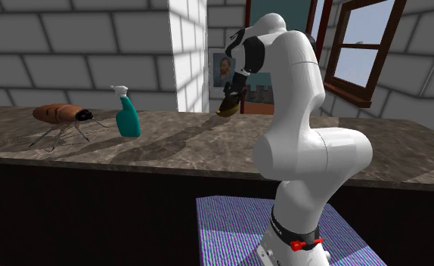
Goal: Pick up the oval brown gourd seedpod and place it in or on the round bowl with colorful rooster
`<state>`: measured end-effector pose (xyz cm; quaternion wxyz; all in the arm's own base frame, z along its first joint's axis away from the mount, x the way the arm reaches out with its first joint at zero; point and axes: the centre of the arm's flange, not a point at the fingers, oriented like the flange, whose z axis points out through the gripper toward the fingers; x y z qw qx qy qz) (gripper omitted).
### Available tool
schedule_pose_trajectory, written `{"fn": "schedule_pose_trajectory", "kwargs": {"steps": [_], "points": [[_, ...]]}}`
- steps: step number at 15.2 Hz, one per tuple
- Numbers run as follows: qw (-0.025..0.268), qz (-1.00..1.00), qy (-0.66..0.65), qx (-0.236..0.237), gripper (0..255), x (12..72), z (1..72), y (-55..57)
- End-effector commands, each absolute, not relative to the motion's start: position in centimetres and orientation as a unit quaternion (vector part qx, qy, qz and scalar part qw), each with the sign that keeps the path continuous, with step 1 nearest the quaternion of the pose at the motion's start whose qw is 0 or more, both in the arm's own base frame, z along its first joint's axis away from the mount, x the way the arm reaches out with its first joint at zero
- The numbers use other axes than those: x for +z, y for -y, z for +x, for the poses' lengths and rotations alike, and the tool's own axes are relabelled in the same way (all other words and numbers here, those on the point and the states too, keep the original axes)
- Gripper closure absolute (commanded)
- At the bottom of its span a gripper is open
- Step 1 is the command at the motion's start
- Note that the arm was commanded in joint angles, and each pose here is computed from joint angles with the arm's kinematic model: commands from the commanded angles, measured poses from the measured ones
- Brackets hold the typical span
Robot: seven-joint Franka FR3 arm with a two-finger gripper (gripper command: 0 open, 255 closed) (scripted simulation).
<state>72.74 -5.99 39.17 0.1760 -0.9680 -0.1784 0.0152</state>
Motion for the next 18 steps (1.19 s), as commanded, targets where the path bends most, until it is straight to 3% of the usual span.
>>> {"fn": "schedule_pose_trajectory", "kwargs": {"steps": [1,6,7,12,18], "points": [[0.179,-0.967,0.179,0.022,255,38.2,72.8,5.6],[0.179,-0.967,0.179,0.022,255,38.2,72.8,5.6],[0.179,-0.967,0.179,0.022,0,38.3,72.6,5.8],[0.179,-0.967,0.179,0.022,0,38.2,72.8,5.6],[0.179,-0.967,0.179,0.022,0,42.9,73.3,7.3]]}}
